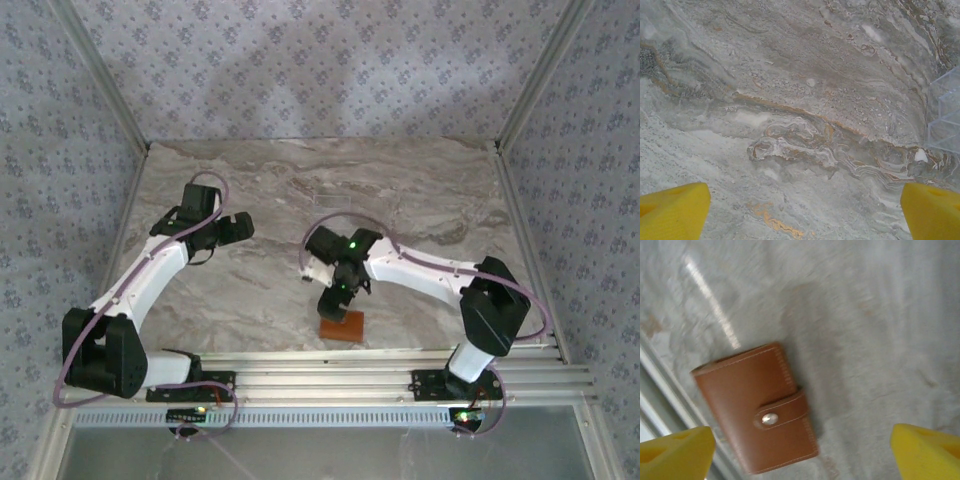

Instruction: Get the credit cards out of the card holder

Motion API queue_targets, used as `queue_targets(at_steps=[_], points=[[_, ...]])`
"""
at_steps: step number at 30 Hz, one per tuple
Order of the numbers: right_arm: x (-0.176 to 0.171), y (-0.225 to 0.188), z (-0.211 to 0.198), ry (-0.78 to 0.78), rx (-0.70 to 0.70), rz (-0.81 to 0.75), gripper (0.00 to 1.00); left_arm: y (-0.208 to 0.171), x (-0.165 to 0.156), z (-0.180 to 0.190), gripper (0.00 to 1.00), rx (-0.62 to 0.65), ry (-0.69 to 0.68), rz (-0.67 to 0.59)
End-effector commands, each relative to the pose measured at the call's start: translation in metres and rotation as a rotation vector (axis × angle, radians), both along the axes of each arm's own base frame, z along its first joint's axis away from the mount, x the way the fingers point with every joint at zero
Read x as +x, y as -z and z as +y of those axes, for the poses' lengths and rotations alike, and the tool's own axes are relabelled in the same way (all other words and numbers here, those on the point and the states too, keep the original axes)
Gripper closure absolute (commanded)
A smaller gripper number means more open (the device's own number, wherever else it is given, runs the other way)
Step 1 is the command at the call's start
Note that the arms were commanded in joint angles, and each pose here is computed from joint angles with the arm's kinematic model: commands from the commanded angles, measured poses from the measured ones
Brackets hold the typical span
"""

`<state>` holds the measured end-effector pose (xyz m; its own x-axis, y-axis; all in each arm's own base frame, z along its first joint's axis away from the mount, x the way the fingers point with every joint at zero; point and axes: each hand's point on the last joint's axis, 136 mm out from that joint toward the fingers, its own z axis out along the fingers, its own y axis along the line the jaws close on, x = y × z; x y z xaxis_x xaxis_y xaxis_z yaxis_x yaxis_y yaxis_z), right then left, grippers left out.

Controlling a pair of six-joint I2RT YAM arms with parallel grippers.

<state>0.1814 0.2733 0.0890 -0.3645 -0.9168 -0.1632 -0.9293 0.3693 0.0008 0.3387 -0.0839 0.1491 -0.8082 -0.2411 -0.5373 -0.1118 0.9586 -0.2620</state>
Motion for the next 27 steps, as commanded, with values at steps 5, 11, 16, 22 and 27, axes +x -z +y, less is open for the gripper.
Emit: queue_targets(at_steps=[5, 11, 16, 22, 27], points=[[-0.042, 0.039, -0.019, -0.124, -0.127, 0.067, 0.00, -0.012, 0.000, 0.000, 0.02, 0.011, 0.008, -0.004], [-0.047, 0.061, -0.028, -0.212, -0.166, 0.033, 0.00, -0.011, -0.002, 0.000, 0.02, 0.005, -0.002, 0.002], [-0.044, 0.070, -0.030, -0.216, -0.197, 0.040, 0.00, -0.010, -0.002, 0.000, 0.02, 0.001, -0.007, 0.003], [-0.040, 0.075, -0.023, -0.203, -0.178, 0.071, 0.02, -0.012, -0.002, 0.000, 0.02, -0.001, -0.011, -0.002], [-0.039, 0.071, -0.016, -0.188, -0.129, 0.108, 0.08, -0.013, -0.001, -0.001, 0.01, -0.003, -0.012, -0.006]])
